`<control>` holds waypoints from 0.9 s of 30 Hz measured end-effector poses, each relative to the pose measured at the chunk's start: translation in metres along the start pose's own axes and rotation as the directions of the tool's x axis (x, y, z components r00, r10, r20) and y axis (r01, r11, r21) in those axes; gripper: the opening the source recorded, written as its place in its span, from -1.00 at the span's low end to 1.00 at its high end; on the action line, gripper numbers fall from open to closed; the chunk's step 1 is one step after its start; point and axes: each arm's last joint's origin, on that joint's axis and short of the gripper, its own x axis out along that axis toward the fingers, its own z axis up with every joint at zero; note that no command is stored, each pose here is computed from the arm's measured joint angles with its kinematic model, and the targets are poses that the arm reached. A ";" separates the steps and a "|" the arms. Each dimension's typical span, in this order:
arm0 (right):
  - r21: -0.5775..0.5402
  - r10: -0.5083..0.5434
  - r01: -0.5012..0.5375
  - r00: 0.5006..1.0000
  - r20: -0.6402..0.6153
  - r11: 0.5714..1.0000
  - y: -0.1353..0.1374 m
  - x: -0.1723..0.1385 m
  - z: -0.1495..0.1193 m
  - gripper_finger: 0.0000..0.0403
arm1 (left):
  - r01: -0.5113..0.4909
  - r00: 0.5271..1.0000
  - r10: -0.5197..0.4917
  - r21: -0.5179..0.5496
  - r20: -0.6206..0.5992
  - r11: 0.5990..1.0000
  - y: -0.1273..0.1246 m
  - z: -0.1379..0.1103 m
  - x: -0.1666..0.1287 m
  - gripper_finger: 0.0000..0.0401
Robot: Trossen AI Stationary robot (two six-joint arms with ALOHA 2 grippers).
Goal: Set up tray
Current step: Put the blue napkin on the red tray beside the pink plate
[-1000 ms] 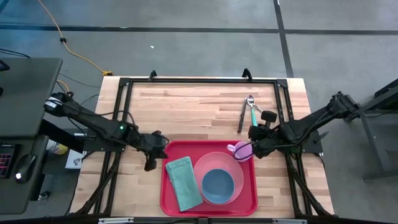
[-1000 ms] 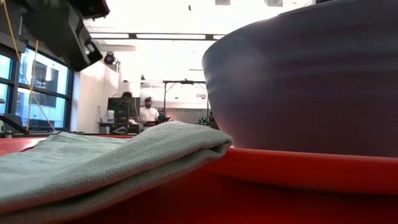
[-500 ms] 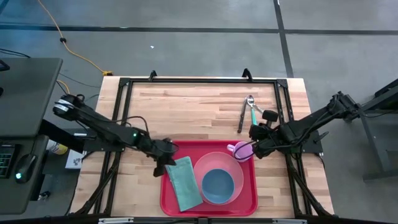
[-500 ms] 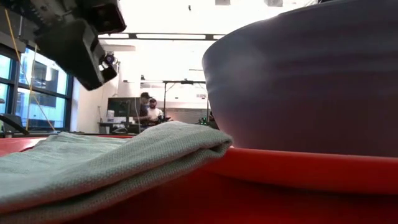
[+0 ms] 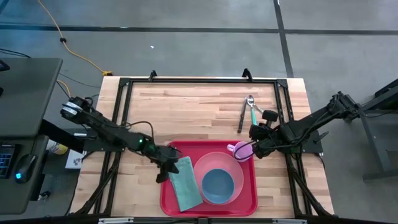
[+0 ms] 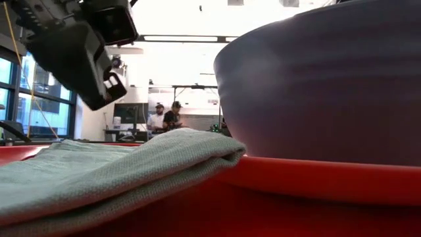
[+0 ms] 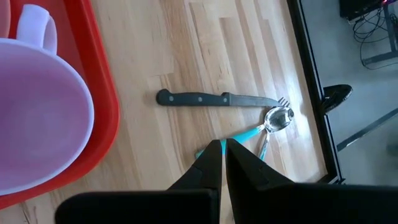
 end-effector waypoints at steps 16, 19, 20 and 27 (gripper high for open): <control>-0.002 -0.003 0.003 1.000 0.011 1.000 0.000 0.000 0.001 -1.00 | -0.077 0.994 0.071 -0.070 -0.088 0.995 0.002 -0.024 0.035 -0.95; -0.002 -0.002 0.002 1.000 0.012 1.000 0.000 0.000 0.001 -1.00 | -0.101 0.989 0.092 -0.071 -0.119 0.992 0.004 -0.026 0.042 -0.95; -0.002 -0.002 0.002 1.000 0.012 1.000 0.000 0.000 0.001 -1.00 | -0.108 0.987 0.098 -0.072 -0.130 0.992 0.004 -0.026 0.043 -0.95; -0.002 -0.002 0.002 1.000 0.012 1.000 0.000 0.000 0.001 -1.00 | -0.206 0.948 0.201 0.002 -0.249 0.978 -0.004 -0.011 0.042 -0.95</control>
